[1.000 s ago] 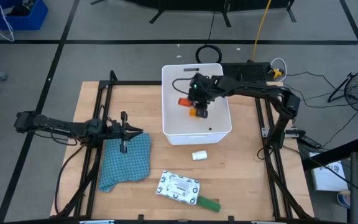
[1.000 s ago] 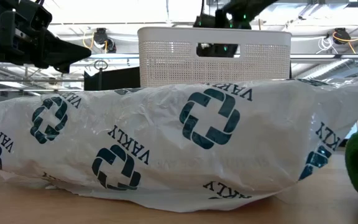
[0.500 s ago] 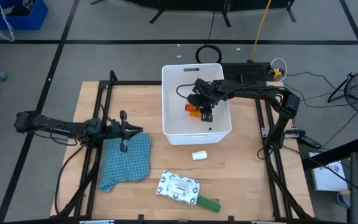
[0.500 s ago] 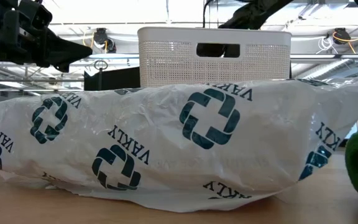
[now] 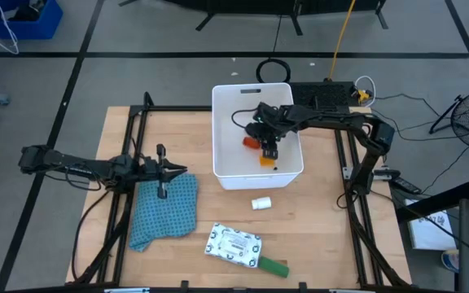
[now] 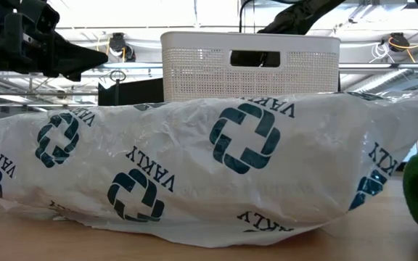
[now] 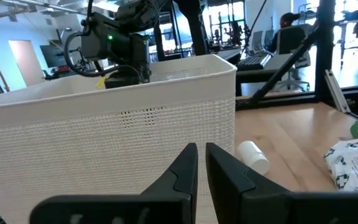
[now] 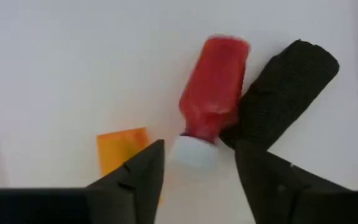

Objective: Pick & place medical supplies in basket/bin
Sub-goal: Put the small orange bottle in the white basket, then put the white package in the white basket

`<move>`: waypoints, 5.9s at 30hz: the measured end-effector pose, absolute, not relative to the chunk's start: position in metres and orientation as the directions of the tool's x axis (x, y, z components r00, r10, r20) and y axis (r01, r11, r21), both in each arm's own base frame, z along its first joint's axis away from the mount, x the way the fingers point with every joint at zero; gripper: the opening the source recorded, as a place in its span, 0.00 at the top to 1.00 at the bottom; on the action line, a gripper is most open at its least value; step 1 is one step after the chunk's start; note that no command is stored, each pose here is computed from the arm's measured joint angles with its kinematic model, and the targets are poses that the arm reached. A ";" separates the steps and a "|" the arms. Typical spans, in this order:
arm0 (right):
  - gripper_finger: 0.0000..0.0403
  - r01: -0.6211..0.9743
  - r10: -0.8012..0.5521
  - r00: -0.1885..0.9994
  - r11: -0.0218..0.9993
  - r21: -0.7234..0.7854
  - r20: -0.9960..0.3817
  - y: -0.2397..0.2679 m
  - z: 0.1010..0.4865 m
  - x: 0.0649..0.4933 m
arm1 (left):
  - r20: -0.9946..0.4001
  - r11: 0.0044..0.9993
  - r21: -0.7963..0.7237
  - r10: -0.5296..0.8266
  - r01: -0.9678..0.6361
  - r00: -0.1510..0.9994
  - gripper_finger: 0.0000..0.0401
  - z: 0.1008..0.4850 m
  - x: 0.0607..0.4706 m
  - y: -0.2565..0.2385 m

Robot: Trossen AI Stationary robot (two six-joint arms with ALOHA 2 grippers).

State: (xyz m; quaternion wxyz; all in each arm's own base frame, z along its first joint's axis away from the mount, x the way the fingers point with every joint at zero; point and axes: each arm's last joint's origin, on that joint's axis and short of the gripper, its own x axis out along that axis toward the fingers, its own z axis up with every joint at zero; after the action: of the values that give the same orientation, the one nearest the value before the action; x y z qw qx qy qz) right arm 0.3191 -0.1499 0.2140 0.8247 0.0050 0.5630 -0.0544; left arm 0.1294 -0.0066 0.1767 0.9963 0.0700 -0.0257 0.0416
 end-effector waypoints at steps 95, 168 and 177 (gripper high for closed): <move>1.00 -0.185 0.215 0.961 0.967 -0.173 0.175 0.008 0.187 0.130 | -0.188 0.960 0.219 -0.134 0.174 0.973 0.91 0.242 0.156 -0.071; 1.00 -0.047 0.062 0.985 0.994 -0.097 0.160 0.003 0.185 0.131 | -0.592 0.746 0.227 -0.405 0.627 0.697 0.99 0.159 0.270 -0.143; 1.00 -0.051 0.062 0.985 0.996 -0.071 0.160 0.003 0.185 0.131 | -0.293 0.771 0.184 -0.549 0.609 0.783 1.00 0.251 0.239 -0.126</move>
State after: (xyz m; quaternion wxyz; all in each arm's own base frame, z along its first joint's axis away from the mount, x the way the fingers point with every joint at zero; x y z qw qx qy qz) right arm 0.1314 0.0032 0.1854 0.9957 -0.0334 -0.0812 0.0286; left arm 0.2393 -0.1262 0.2508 0.9345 0.1355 0.1116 -0.3097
